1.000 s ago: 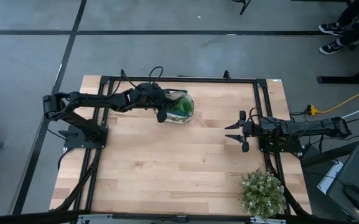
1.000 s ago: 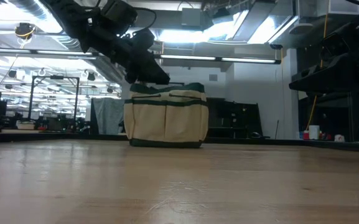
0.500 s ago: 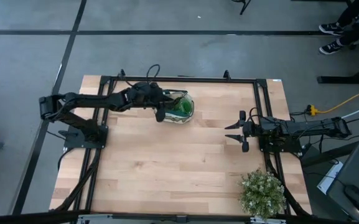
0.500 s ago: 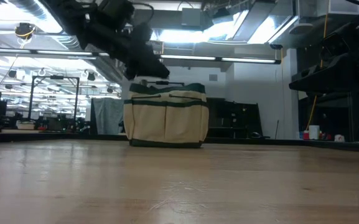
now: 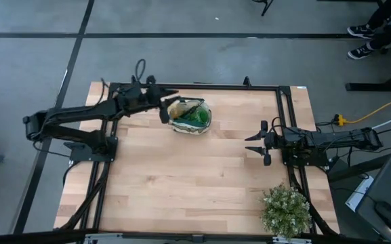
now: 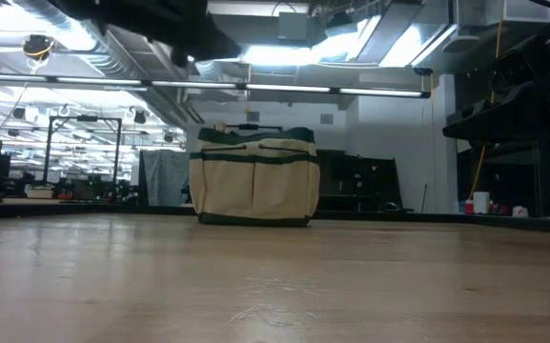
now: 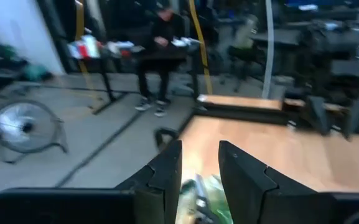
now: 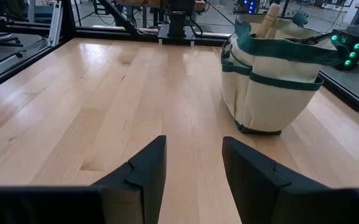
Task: Pick & Place Garden tools in Gardening bag
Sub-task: Return to Home Position
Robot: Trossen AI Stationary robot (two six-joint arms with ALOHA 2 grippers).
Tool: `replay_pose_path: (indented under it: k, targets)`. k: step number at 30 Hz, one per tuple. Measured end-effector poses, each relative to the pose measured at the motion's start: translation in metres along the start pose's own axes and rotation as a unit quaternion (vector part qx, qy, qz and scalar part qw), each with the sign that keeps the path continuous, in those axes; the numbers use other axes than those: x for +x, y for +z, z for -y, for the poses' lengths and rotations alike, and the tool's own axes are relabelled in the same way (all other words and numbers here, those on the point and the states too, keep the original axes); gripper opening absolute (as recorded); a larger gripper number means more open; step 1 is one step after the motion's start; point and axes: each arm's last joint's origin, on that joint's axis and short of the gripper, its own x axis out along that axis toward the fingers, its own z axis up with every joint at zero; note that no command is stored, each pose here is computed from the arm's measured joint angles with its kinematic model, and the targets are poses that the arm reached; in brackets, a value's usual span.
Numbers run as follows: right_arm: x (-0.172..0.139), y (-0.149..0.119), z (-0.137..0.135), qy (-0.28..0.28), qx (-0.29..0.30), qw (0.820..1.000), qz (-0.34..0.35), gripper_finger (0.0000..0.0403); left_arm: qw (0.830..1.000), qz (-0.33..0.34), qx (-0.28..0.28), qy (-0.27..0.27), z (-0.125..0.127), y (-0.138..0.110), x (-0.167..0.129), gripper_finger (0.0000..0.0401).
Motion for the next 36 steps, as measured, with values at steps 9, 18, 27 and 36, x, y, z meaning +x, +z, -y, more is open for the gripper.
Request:
replay_pose_path:
  k: [9, 18, 27, 36]
  targets:
    - [0.0, 0.0, 0.0, 0.0, 0.0, 1.0, 0.0, 0.016, 0.998, 0.046, -0.026, 0.029, -0.005, 0.019, -0.028, 0.0098]
    - [0.0, 0.0, 0.0, 0.0, 0.0, 1.0, 0.0, 0.016, 0.998, 0.065, -0.017, -0.014, -0.007, 0.027, -0.047, 0.0101]
    - [0.0, 0.0, 0.0, 0.0, 0.0, 1.0, 0.0, 0.016, 0.986, 0.087, -0.077, -0.121, -0.002, -0.008, -0.069, 0.0101]
    - [0.0, 0.0, 0.0, 0.0, 0.0, 1.0, 0.0, 0.016, 0.978, 0.121, -0.122, -0.116, 0.001, -0.06, -0.097, 0.0098]
